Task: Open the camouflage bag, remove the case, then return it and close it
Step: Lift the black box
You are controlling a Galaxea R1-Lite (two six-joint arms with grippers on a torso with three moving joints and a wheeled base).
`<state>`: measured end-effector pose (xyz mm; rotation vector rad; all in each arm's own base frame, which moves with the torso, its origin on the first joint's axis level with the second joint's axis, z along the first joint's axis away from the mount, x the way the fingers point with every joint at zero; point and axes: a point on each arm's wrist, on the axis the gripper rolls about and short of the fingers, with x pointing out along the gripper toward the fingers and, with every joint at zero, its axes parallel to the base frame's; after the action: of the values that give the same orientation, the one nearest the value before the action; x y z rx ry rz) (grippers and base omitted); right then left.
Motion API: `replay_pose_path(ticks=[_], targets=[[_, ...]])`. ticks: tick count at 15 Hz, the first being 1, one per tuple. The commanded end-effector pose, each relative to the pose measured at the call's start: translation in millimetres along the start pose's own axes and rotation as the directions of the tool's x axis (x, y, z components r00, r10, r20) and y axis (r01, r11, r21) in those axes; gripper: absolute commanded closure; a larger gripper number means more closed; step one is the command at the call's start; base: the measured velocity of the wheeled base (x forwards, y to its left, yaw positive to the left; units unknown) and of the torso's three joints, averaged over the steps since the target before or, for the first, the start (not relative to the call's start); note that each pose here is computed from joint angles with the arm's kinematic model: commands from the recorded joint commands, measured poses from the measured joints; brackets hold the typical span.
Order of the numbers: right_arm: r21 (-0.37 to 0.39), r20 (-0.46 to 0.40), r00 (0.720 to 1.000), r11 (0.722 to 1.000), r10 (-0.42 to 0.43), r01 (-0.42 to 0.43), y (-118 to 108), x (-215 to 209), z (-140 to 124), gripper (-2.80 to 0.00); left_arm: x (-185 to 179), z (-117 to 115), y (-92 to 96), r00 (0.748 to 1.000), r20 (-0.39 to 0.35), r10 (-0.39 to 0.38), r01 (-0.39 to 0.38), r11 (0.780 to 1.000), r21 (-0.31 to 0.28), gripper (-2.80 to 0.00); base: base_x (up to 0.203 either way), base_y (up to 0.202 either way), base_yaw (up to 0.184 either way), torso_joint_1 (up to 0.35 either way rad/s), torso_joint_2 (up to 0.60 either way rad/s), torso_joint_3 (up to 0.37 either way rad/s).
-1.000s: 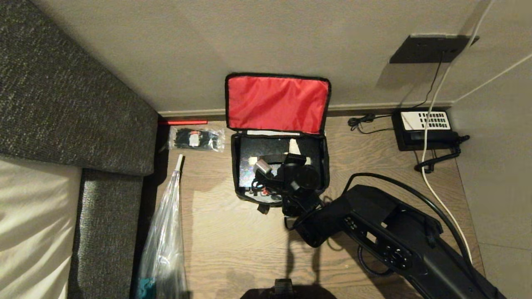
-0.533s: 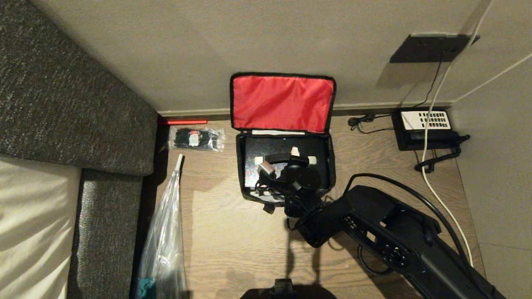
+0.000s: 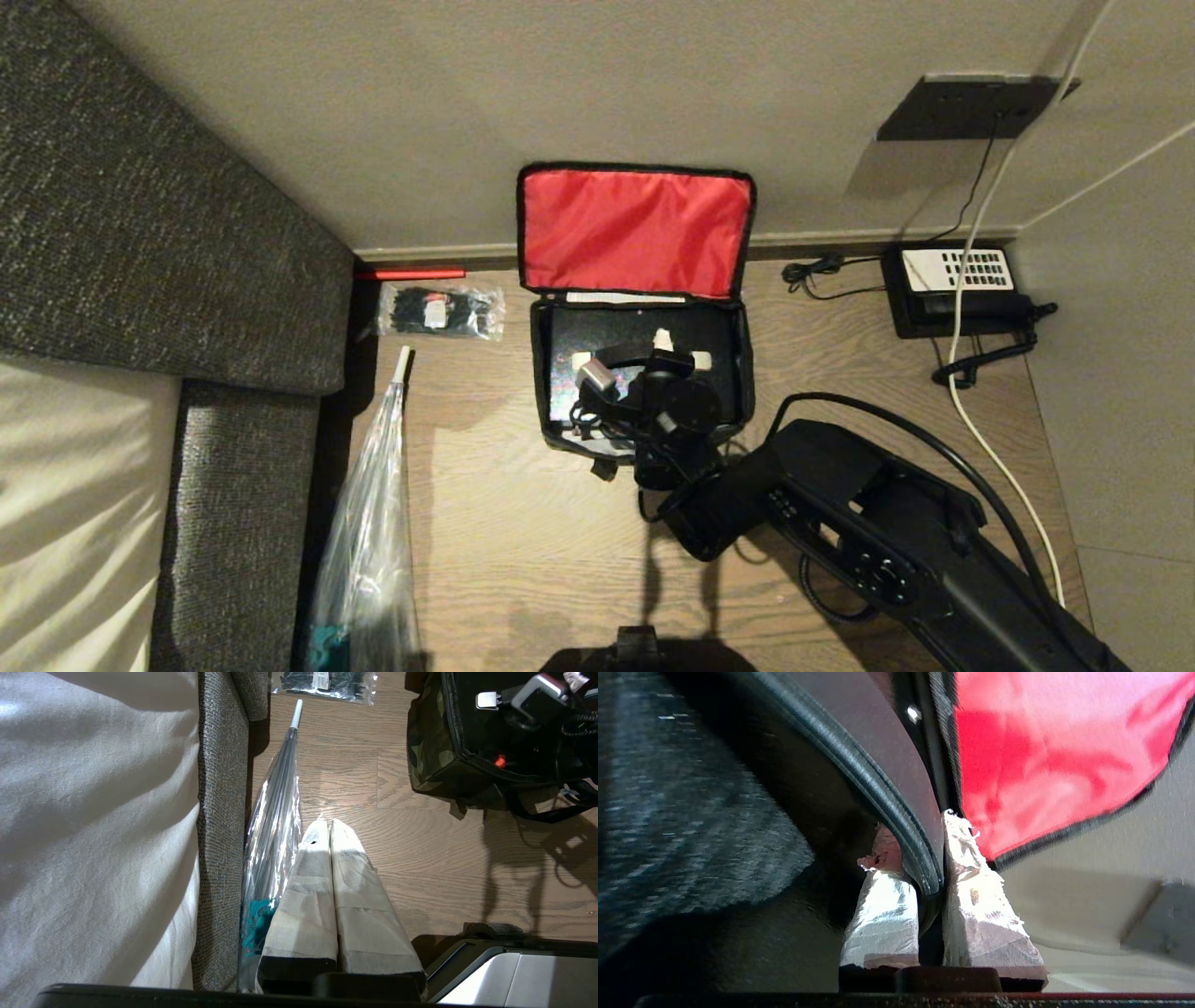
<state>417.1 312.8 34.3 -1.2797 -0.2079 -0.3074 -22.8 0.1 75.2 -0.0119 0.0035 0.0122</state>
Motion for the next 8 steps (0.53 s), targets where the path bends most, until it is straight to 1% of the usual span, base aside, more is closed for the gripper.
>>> replay_pose_path(ticks=[1, 2, 3, 4, 5, 6, 8], targets=[[0.014, -0.017, 1.0, 1.0, -0.013, 0.013, -7, -9, 8, 0.0, 0, -1, 0.0, 1.0, -0.001, 0.002, -0.002, 1.0, 0.0, 0.0, 0.0, 0.0, 0.0, 0.0, 0.0, 0.0], [0.006, -0.014, 1.0, 1.0, -0.007, 0.007, -9, -12, 10, 0.0, 0, -1, 0.0, 1.0, -0.001, 0.002, -0.002, 1.0, 0.0, 0.0, 0.0, 0.0, 0.0, 0.0, 0.0, 0.0], [-0.022, -0.009, 1.0, 1.0, 0.018, -0.018, -7, -18, 8, 0.0, 0, -1, 0.0, 1.0, -0.001, 0.002, -0.002, 1.0, 0.0, 0.0, 0.0, 0.0, 0.0, 0.0, 0.0, 0.0], [-0.033, -0.008, 1.0, 0.999, 0.023, -0.023, -9, -20, 9, 0.0, 0, -1, 0.0, 1.0, -0.001, 0.0, 0.0, 1.0, 0.0, 0.0, 0.0, 0.0, 0.0, 0.0, 0.0, 0.0], [-0.038, -0.011, 1.0, 0.999, 0.011, -0.012, -22, -19, 13, 0.0, 0, -1, 0.0, 1.0, -0.001, 0.001, -0.001, 1.0, 0.0, 0.0, 0.0, 0.0, 0.0, 0.0, 0.0, 0.0], [-0.051, -0.016, 1.0, 0.999, -0.018, 0.017, -48, -15, 18, 0.0, 0, -1, 0.0, 1.0, -0.001, 0.0, 0.0, 1.0, 0.0, 0.0, 0.0, 0.0, 0.0, 0.0, 0.0, 0.0], [-0.073, -0.013, 0.999, 0.996, -0.05, 0.049, -80, -16, 28, 0.0, 0, -1, 0.0, 1.0, -0.001, 0.0, 0.0, 1.0, 0.0, 0.0, 0.0, 0.0, 0.0, 0.0, 0.0, 0.0]])
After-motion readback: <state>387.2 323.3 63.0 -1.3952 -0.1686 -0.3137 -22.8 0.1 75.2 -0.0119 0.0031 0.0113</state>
